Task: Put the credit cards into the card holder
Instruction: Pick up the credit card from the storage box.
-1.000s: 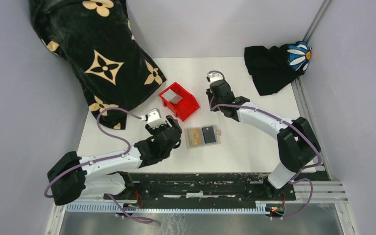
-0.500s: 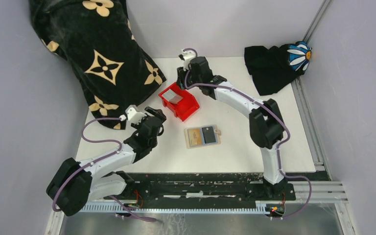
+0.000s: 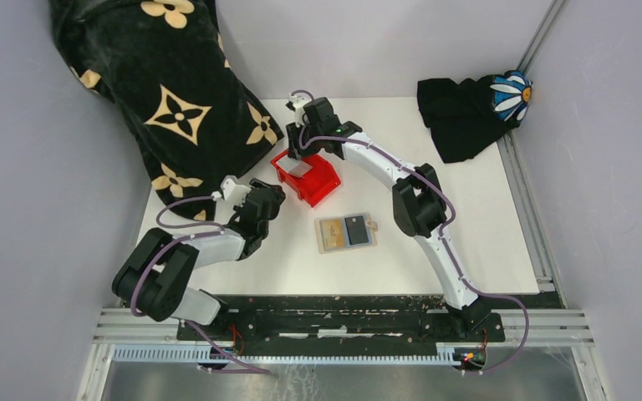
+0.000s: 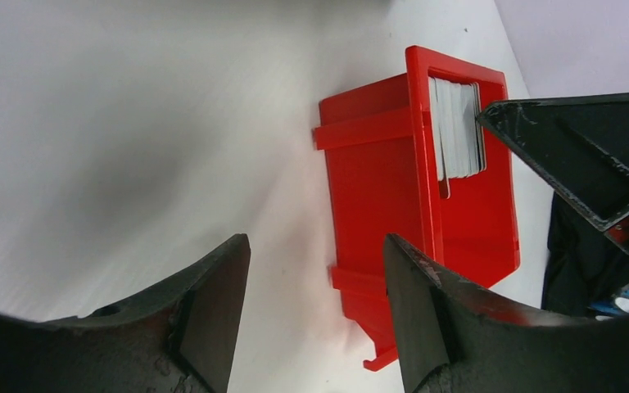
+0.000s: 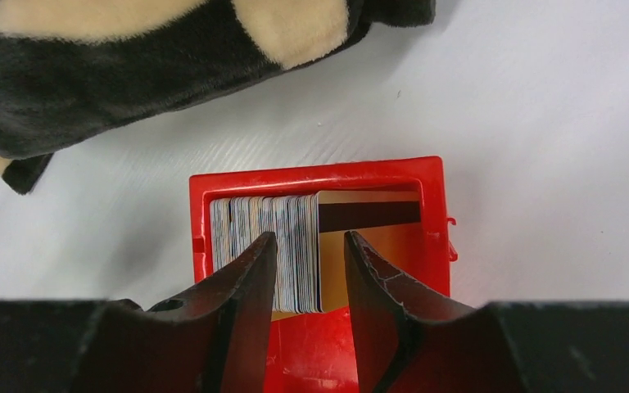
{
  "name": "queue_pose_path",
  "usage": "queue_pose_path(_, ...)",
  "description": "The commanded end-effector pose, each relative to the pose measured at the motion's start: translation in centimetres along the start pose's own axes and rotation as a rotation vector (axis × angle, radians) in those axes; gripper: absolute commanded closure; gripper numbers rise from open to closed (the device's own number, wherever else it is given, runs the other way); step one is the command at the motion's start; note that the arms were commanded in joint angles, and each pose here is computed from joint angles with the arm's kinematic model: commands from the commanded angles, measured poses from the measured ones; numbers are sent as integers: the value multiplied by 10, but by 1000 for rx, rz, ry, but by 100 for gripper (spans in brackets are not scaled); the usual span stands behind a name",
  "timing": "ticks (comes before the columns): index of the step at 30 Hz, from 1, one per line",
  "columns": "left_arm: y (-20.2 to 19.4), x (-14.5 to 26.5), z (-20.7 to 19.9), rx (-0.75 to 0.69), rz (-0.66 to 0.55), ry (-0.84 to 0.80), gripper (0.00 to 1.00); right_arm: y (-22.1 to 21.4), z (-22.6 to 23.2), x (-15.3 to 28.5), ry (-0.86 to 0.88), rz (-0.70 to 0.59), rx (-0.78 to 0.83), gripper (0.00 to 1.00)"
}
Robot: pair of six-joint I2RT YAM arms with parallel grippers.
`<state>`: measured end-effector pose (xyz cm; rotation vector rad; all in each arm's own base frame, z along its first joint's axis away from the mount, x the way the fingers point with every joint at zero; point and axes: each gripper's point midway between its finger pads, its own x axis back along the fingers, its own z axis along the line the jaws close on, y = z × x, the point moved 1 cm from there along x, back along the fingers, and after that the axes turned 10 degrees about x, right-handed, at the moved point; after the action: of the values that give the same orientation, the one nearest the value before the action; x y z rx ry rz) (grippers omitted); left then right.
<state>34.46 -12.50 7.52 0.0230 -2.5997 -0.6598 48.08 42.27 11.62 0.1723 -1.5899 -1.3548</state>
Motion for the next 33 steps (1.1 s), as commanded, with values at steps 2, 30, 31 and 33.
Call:
queue_pose_path(2,-2,-11,-36,119,31,-90,32,15,5,2,18,-16,13,57)
queue_pose_path(30,-10,-49,-48,80,38,-97,32,-40,-2,-17,74,116,-140,51)
queue_pose_path(31,-9,-49,-48,77,33,-97,32,-42,-1,-17,81,121,-143,52)
queue_pose_path(33,-5,-50,-47,69,20,-95,32,-44,2,-18,98,126,-150,57)
